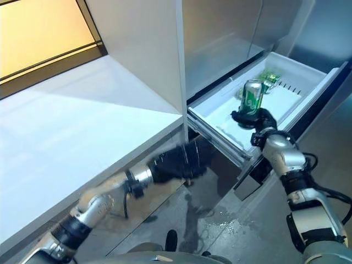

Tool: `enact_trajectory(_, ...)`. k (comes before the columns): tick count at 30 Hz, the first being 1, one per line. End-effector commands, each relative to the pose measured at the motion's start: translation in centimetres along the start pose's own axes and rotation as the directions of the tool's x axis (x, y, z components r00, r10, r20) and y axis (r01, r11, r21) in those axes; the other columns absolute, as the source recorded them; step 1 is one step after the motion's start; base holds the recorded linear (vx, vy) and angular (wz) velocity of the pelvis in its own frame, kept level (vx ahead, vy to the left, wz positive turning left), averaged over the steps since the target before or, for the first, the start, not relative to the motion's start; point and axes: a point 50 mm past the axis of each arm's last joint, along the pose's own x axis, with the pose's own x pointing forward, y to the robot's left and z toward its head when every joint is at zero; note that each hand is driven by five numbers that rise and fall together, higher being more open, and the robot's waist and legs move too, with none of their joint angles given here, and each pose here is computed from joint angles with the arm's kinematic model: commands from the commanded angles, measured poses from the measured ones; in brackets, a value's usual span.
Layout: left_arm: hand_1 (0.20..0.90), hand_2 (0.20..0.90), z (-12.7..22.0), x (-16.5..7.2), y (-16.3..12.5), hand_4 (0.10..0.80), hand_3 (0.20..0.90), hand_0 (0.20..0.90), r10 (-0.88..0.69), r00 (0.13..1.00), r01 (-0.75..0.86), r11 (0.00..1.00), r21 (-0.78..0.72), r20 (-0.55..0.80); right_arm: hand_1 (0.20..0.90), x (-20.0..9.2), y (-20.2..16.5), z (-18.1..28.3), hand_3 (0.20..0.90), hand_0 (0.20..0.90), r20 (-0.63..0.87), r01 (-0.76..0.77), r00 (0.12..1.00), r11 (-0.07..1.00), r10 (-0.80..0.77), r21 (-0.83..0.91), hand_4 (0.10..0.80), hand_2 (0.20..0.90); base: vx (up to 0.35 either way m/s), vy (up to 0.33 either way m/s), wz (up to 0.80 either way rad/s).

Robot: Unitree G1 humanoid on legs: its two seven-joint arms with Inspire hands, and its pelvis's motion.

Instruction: Put drinks into fridge and close the fridge

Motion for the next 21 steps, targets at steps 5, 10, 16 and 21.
enact_trajectory(5,0.9,0.9,-2.4,-3.2,1.7,0.8,0.9,0.9,0.019,0.998,-0.01,0.99,0.142,-0.064,0.3,-1.6,-8.5,12.1,0.2,0.3,0.317,0.282,0.926,0.932,-0.203,-0.227,0.1,0.3,-0.133,0.0,0.32)
enact_trajectory(10,0.9,0.9,-4.2,-4.7,5.1,0.8,0.9,0.9,0.255,0.964,-0.236,0.949,0.209,-0.072,0.3,-1.2,-10.0,9.2,0.2,0.3,0.131,0.251,0.968,0.869,-0.215,-0.427,0.1,0.3,-0.046,-0.029,0.14)
enact_trajectory(16,0.9,0.9,-5.4,-6.9,8.6,0.8,0.9,0.9,0.506,0.861,-0.484,0.847,0.22,-0.055,0.3,-1.3,-11.2,6.0,0.2,0.3,-0.059,0.152,0.972,0.8,-0.228,-0.58,0.1,0.3,-0.001,-0.03,0.03)
enact_trajectory(21,0.9,0.9,-6.1,-8.2,10.3,0.8,0.9,0.9,0.626,0.779,-0.608,0.769,0.196,-0.039,0.3,-1.2,-11.0,5.1,0.2,0.3,-0.114,0.111,0.969,0.798,-0.219,-0.592,0.1,0.3,-0.006,-0.002,0.0)
